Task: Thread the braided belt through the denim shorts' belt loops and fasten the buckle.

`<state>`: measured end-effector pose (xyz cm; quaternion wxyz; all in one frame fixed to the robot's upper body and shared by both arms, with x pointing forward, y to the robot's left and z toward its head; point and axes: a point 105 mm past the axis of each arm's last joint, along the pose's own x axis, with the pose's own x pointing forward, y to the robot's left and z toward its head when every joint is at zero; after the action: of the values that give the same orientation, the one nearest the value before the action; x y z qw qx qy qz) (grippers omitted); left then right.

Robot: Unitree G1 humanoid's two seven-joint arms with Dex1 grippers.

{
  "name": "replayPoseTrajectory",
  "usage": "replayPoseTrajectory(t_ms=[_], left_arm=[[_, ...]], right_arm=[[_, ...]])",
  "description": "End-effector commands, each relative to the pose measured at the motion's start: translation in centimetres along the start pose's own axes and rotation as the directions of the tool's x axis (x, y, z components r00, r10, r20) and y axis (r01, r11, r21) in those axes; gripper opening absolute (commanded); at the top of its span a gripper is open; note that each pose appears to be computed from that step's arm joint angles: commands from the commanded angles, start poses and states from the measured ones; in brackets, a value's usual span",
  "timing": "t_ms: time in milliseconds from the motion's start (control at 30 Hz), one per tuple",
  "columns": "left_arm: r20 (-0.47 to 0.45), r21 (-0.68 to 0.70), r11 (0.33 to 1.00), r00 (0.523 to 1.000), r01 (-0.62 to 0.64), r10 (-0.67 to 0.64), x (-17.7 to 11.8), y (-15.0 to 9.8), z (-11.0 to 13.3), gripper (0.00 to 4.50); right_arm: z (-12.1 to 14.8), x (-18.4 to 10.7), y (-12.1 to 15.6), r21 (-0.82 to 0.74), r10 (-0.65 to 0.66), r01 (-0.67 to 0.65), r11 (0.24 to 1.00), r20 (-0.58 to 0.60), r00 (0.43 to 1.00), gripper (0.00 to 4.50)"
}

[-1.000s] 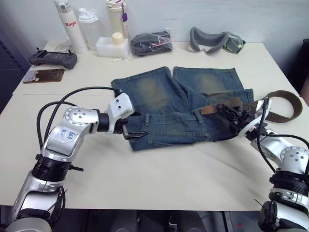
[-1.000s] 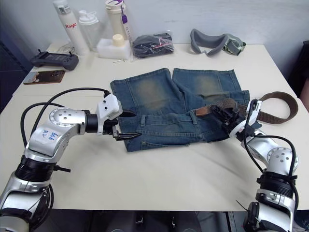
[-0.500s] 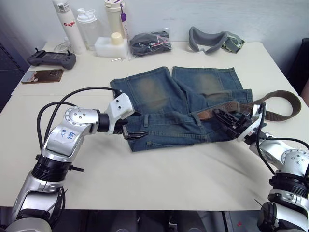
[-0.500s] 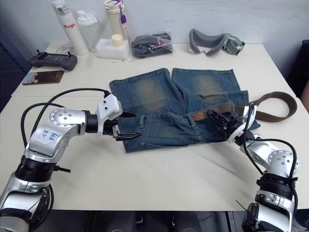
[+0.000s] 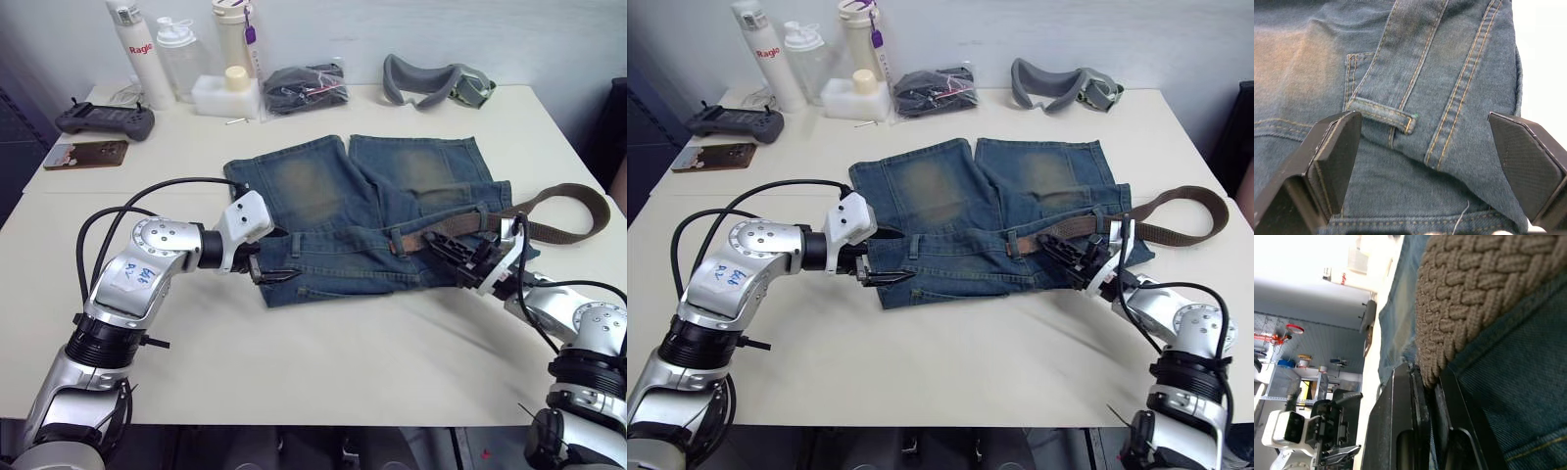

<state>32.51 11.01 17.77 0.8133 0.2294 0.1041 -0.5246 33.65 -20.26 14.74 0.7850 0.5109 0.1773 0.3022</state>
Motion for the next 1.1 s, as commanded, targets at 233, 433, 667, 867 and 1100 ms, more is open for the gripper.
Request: replayPoseTrajectory(t_ms=[233,433,667,867,1100], left_arm=[[0.007,0.043,0.999,1.000,-0.007,0.006,-0.2,-0.1,0.6,4.50],[0.018,0.048,0.999,1.000,0.017,-0.018,0.5,-0.4,0.9,4.50],[0.031,0.060,0.997,0.999,0.037,-0.039,1.1,-0.4,1.3,4.50],[0.024,0.070,0.996,0.999,0.046,-0.048,1.1,-0.2,1.3,4.50],[0.023,0.083,0.995,0.998,0.055,-0.058,1.2,-0.1,1.6,4.50]], right_arm=[[-4.7,4.6,2.8,0.011,0.084,-0.084,0.996,-0.060,0.995,0.09],[-6.1,4.8,2.2,-0.031,0.007,-0.010,0.999,-0.084,0.996,0.89],[-2.9,2.2,2.8,0.010,0.020,-0.021,1.000,0.093,0.995,3.87],[-1.2,0.4,3.3,0.026,0.037,-0.043,0.999,0.195,0.980,3.87],[-0.7,1.0,2.4,0.049,0.009,-0.021,0.999,0.235,0.972,3.64]])
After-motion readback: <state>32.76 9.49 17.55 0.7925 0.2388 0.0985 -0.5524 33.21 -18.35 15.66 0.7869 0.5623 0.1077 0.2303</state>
